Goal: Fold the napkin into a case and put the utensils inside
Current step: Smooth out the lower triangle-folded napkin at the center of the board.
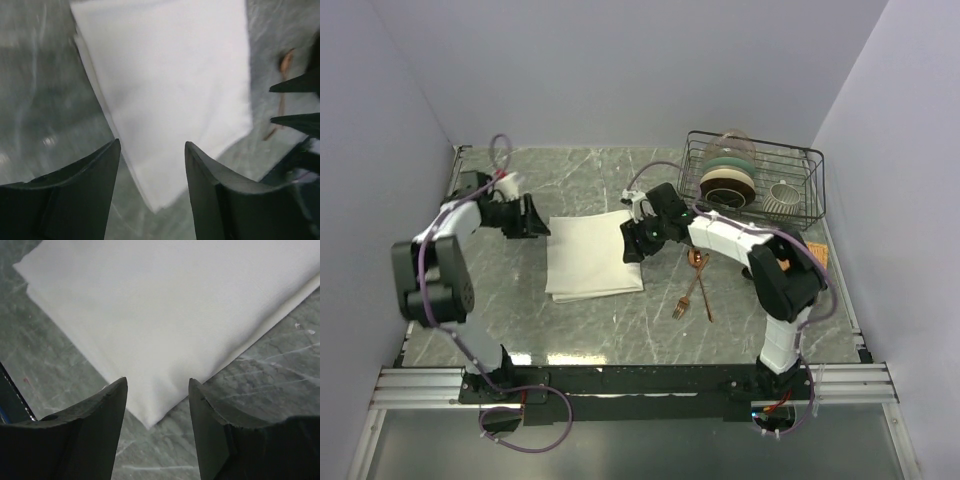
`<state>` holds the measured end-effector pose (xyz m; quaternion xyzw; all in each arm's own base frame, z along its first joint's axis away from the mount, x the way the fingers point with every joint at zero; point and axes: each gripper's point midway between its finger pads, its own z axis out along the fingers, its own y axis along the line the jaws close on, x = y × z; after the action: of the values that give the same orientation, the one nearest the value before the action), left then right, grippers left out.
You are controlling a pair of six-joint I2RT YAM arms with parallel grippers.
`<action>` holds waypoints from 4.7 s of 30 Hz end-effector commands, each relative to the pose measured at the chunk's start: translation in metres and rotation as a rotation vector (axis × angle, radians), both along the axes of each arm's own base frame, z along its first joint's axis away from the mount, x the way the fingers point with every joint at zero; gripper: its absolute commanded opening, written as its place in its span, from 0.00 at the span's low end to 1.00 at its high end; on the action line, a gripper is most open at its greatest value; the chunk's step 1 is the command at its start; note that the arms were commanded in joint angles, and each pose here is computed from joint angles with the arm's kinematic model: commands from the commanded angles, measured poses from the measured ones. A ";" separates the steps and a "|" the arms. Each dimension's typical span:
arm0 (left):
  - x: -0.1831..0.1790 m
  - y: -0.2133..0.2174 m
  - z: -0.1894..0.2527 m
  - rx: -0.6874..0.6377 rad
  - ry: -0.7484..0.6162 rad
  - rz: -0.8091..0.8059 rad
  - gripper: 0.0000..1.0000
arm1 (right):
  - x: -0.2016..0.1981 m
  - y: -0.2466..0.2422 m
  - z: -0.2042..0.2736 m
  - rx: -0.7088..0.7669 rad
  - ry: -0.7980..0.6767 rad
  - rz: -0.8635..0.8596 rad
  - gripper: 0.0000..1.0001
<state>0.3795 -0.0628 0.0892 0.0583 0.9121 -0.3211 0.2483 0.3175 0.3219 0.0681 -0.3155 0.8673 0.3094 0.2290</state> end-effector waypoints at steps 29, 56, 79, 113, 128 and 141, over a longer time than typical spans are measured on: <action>-0.109 0.000 -0.023 -0.131 0.277 0.574 0.49 | -0.064 -0.014 -0.017 -0.326 -0.300 0.171 0.59; -0.110 -0.015 -0.018 -0.230 0.309 0.543 0.56 | -0.060 -0.010 -0.029 -0.398 -0.391 0.180 0.24; -0.129 -0.056 -0.023 -0.325 0.332 0.516 0.70 | -0.062 -0.009 -0.028 -0.396 -0.381 0.170 0.00; -0.135 -0.029 -0.050 -0.126 0.367 0.619 0.57 | -0.078 -0.024 -0.034 -0.408 -0.362 0.214 0.00; -0.117 -0.027 -0.028 -0.114 0.300 0.580 0.21 | -0.076 -0.017 -0.039 -0.417 -0.345 0.235 0.00; -0.123 -0.026 -0.046 -0.073 0.367 0.585 0.31 | -0.075 -0.015 -0.041 -0.426 -0.333 0.234 0.00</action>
<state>0.2499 -0.0882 0.0388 -0.2796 0.9060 -0.2760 0.1575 0.2402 0.2975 0.0206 -0.4982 0.8242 0.0842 0.2559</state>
